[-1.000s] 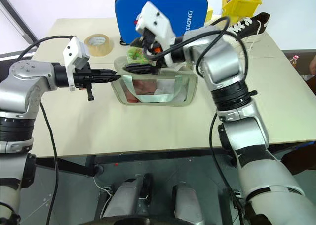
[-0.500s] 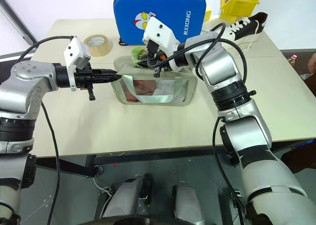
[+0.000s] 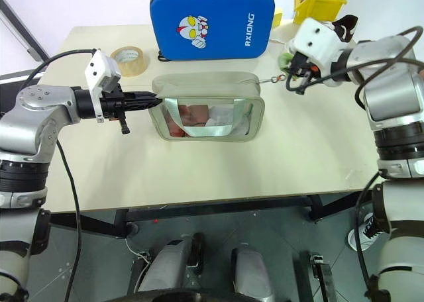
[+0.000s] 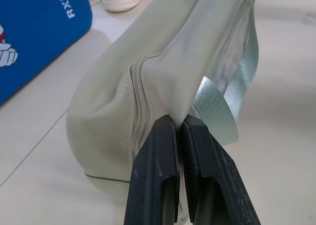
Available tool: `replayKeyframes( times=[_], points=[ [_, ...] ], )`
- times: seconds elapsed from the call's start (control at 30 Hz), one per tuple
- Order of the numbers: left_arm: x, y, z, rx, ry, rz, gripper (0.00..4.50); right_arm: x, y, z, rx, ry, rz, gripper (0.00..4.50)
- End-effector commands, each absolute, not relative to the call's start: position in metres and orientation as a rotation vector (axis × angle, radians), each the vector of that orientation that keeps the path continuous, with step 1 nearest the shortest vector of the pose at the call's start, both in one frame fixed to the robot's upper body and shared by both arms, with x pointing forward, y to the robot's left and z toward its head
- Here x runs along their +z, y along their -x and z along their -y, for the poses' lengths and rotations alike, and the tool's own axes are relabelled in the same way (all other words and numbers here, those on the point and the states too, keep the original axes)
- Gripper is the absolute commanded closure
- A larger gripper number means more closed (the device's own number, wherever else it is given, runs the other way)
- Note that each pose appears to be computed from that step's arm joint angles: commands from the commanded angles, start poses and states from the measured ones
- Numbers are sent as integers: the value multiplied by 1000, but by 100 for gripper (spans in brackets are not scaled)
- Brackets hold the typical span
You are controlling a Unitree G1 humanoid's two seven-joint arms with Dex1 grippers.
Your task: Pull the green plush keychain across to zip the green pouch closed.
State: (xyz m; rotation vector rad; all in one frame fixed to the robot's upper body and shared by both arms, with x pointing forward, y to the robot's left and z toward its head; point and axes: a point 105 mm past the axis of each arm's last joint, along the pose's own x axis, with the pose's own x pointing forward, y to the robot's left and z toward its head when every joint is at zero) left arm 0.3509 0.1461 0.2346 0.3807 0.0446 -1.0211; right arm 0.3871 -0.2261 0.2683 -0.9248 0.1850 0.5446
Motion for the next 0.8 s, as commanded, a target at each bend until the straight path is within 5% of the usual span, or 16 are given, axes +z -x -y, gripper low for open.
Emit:
replayKeyframes(
  times=[0.03,0.13,0.27,0.47,0.5,0.63,0.8],
  points=[
    [234,-349,-143,-1013,-358,-33,450,234,-384,238,450,833,-217,440],
    [234,-351,-139,-1007,-334,-28,450,173,-381,209,523,611,-286,440],
    [232,-350,-136,-1010,-334,-29,450,141,-379,179,565,431,-324,440],
    [231,-349,-137,-1001,-339,-37,450,157,-385,192,515,363,-301,440],
    [230,-349,-138,-1001,-341,-40,450,165,-385,196,508,371,-286,412],
    [240,-345,-145,-1012,-319,-30,293,210,-377,217,515,424,-230,243],
    [263,-348,-185,-956,-304,-52,31,259,-339,224,722,473,-200,0]
  ],
)
